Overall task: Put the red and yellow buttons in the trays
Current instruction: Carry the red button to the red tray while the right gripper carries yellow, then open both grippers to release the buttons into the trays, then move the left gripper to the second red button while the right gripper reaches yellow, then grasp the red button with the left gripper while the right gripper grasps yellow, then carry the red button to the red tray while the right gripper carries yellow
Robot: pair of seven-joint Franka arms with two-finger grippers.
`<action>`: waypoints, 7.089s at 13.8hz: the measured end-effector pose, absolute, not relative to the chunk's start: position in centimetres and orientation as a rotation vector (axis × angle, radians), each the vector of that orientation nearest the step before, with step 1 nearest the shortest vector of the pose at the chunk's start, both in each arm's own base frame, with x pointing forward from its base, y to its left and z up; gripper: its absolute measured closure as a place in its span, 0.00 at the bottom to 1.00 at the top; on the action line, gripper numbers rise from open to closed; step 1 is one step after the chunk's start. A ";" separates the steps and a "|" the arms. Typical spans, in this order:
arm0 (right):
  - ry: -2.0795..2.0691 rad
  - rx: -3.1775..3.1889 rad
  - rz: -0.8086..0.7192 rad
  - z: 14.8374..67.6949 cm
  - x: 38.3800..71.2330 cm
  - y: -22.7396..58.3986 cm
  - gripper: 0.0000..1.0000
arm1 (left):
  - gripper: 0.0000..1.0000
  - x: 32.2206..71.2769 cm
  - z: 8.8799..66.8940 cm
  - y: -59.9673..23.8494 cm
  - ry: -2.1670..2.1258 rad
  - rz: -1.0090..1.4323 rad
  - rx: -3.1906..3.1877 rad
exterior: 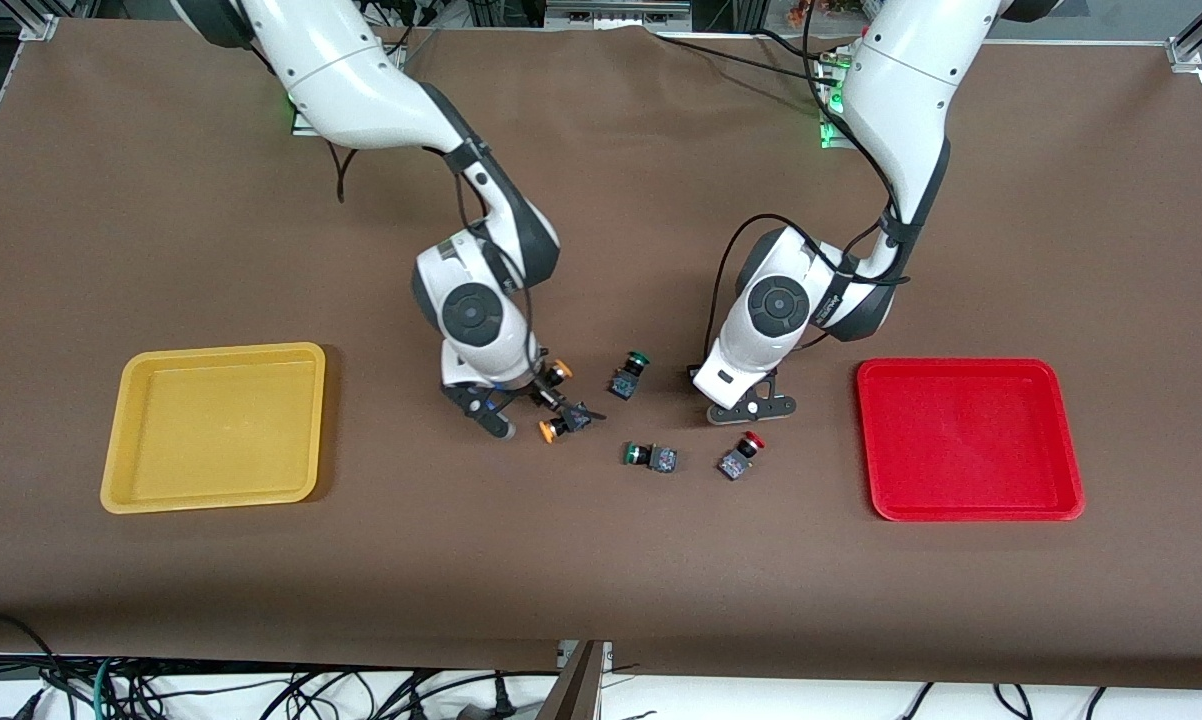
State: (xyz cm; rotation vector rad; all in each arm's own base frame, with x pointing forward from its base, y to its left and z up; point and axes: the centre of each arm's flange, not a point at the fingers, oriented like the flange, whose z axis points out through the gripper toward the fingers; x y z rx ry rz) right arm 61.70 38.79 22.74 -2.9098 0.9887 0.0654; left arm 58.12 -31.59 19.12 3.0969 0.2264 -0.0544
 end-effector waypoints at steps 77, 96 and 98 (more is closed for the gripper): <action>1.105 -2.806 -0.265 21.8 64.4 40.2 0.56 | 0.57 68.2 18.9 -28.1 -0.319 0.100 3.063; 0.229 -3.191 0.242 22.4 69.0 -3.5 0.56 | 0.57 70.4 27.9 5.0 0.585 -0.219 3.035; 0.226 -3.191 0.227 20.6 68.0 -3.5 0.56 | 0.57 69.6 25.7 5.6 0.588 -0.218 3.034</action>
